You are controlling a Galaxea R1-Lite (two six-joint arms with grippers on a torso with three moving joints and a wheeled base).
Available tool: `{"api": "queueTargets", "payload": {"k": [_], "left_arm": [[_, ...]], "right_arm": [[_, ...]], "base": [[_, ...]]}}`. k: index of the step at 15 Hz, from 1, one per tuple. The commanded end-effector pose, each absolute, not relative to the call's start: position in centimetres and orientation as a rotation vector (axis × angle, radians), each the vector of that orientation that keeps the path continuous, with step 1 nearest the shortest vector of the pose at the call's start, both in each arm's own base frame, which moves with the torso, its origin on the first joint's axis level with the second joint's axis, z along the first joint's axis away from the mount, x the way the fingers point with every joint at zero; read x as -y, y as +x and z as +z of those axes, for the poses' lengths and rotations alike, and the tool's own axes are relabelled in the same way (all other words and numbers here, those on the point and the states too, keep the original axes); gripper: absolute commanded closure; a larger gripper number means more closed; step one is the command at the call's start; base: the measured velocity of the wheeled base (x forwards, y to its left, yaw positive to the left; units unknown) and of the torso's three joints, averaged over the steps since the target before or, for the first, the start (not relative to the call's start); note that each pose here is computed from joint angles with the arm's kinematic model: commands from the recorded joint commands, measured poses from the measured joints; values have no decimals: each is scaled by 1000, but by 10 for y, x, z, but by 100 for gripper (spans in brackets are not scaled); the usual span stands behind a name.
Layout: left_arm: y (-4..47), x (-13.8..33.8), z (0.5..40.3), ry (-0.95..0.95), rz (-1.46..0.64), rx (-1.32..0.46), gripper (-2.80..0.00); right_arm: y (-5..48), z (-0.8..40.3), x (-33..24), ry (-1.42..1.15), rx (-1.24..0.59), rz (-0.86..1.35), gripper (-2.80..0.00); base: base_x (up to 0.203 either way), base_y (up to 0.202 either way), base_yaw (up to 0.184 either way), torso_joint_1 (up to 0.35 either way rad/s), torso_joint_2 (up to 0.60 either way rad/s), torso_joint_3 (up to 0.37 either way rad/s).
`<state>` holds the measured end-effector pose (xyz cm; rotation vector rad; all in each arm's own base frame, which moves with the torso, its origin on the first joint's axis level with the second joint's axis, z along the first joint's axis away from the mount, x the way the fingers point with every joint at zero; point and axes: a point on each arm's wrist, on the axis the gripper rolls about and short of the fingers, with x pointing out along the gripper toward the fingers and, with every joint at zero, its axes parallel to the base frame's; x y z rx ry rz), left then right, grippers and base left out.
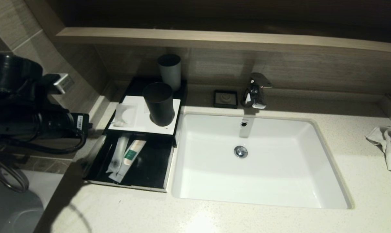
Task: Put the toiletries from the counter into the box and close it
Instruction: Pick up the bathroom toiletry
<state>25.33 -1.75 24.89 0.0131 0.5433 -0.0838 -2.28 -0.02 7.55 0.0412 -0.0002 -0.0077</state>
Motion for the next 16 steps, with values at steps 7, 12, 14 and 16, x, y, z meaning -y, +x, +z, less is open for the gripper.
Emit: {"api": "queueTargets", "payload": {"k": [7, 12, 14, 16], "left_arm": [[245, -10, 241, 76, -32, -632, 0], [230, -17, 222, 168, -67, -731, 0], [228, -22, 214, 178, -60, -760, 0], [229, -24, 206, 204, -66, -785, 0]], "right_arm": [[-23, 75, 0, 41, 0, -8, 0], [-23, 75, 0, 41, 0, -8, 0], [-23, 75, 0, 41, 0, -8, 0], [-23, 75, 0, 41, 0, -8, 0]], "base": [[0, 0, 0, 0, 0, 0], [0, 0, 0, 0, 0, 0], [0, 0, 0, 0, 0, 0], [0, 0, 0, 0, 0, 0]]}}
